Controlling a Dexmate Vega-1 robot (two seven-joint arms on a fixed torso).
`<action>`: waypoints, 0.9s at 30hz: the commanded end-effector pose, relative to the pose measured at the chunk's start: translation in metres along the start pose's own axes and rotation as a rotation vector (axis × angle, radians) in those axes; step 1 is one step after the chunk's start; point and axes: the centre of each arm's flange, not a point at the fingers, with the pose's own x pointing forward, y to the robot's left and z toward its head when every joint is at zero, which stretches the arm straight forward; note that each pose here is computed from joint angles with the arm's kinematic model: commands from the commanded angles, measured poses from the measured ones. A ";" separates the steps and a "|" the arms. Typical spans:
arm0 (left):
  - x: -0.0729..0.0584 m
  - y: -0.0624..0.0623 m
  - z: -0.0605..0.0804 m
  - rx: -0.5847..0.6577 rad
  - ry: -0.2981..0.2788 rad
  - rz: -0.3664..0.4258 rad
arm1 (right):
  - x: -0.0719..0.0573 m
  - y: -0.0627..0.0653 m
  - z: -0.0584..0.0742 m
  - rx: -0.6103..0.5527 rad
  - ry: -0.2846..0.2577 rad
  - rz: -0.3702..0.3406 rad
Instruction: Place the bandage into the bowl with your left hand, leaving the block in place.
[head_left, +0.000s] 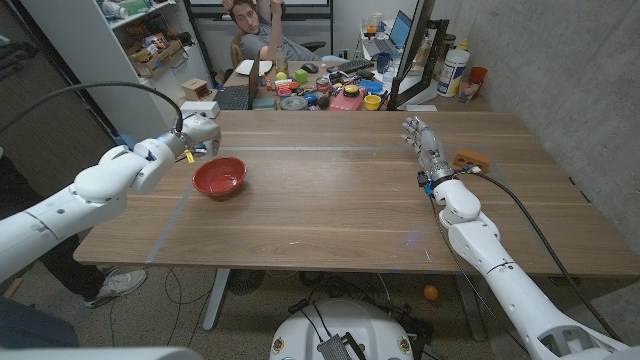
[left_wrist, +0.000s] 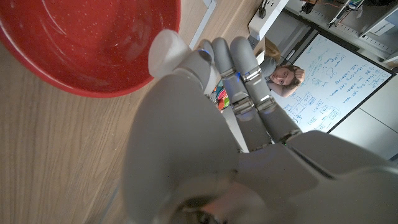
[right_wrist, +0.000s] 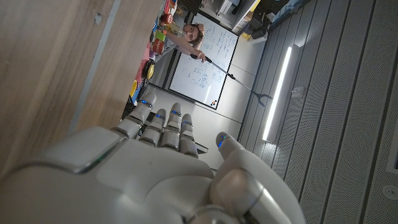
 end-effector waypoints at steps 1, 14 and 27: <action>0.007 -0.022 -0.002 0.006 0.016 -0.043 | 0.006 0.004 -0.001 -0.005 0.008 0.002; 0.023 -0.040 0.023 -0.053 -0.059 -0.032 | 0.006 -0.001 -0.002 -0.011 0.015 -0.011; 0.034 -0.051 0.041 -0.080 -0.107 -0.057 | 0.009 -0.002 -0.004 -0.007 0.020 -0.015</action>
